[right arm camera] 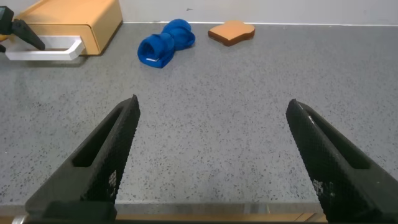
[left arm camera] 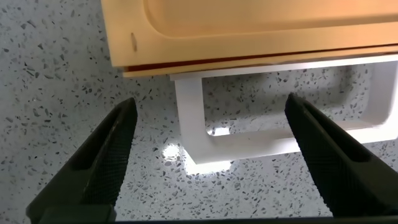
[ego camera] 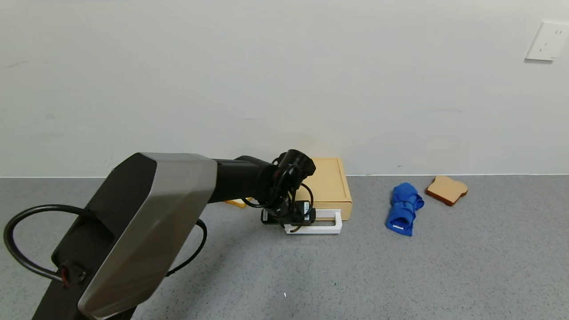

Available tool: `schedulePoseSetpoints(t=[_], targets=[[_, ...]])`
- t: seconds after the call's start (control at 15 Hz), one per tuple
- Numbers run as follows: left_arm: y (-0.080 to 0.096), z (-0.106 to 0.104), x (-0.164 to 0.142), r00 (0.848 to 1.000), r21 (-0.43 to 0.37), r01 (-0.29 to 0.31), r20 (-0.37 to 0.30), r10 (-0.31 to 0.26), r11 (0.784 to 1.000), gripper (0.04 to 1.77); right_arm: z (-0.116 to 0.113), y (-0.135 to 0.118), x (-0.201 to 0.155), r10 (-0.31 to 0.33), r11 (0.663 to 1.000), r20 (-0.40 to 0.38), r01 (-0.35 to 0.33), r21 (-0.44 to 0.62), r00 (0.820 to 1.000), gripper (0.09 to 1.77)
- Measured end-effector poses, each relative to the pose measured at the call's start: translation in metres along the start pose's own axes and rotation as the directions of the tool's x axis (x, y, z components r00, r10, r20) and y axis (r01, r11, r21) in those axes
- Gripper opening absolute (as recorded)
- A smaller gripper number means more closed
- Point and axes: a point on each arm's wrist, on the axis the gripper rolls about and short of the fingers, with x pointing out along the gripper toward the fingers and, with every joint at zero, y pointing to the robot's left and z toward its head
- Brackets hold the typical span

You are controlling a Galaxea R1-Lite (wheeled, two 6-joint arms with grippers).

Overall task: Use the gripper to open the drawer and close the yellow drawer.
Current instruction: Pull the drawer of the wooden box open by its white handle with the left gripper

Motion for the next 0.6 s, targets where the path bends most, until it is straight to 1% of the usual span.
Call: schedulePoseSetpoints(t=[0.27, 0.6], targets=[[-0.002, -0.005, 0.005, 1.000, 0.008, -0.008, -0.023, 0.009, 1.000, 1.72, 0.000, 0.000, 0.000, 0.000, 1.000, 0.000, 0.000, 0.000, 1.000, 1.73], [-0.003, -0.012, 0.001, 0.997, 0.013, -0.025, -0.067, 0.026, 1.000, 1.72, 0.000, 0.000, 0.000, 0.000, 1.000, 0.000, 0.000, 0.000, 1.000, 1.73]])
